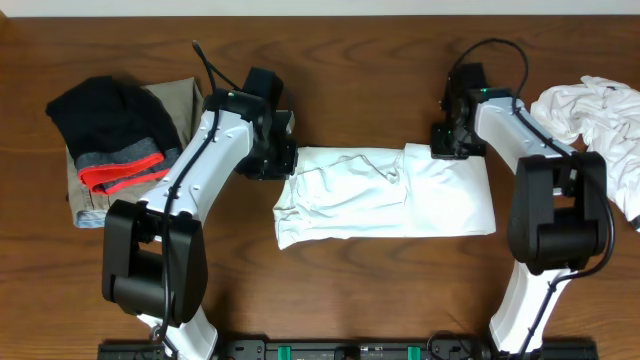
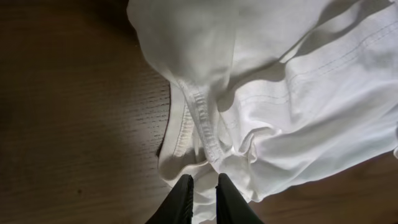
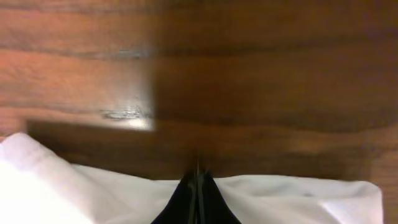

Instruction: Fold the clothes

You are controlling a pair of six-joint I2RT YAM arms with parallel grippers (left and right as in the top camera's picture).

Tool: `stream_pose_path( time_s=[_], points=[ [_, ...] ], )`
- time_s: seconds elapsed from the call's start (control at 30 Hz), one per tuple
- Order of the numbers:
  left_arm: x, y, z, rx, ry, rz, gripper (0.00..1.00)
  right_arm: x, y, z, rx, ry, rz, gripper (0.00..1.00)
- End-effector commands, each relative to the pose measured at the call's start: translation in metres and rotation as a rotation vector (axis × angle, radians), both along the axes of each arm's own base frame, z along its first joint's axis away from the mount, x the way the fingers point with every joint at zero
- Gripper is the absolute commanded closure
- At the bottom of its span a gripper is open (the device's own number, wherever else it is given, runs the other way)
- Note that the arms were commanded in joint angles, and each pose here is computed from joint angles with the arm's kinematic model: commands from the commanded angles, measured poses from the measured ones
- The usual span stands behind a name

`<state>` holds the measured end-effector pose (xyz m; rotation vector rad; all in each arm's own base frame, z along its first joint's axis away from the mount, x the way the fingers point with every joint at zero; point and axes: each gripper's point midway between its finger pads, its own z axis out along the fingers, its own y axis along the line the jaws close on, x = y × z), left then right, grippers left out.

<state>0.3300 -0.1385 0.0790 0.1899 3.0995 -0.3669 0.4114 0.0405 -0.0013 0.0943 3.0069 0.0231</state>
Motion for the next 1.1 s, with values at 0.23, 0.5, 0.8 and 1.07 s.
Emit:
stream_pose_path(
  time_s=[0.23, 0.5, 0.8, 1.07],
  points=[
    [0.002, 0.003, 0.002, 0.012, -0.006, 0.006, 0.7, 0.0, 0.0, 0.022, -0.008, -0.002, 0.012, 0.94],
    [0.009, -0.001, -0.001, -0.011, -0.03, 0.006, 0.35, 0.017, -0.003, 0.128, -0.017, -0.22, 0.013, 0.89],
    [0.003, -0.008, -0.031, -0.065, 0.063, -0.045, 0.34, -0.003, -0.005, 0.136, -0.021, -0.177, 0.014, 0.89],
    [-0.004, -0.007, -0.059, -0.157, 0.175, -0.058, 0.34, -0.008, -0.006, 0.132, -0.022, -0.155, 0.015, 0.91]
  ],
)
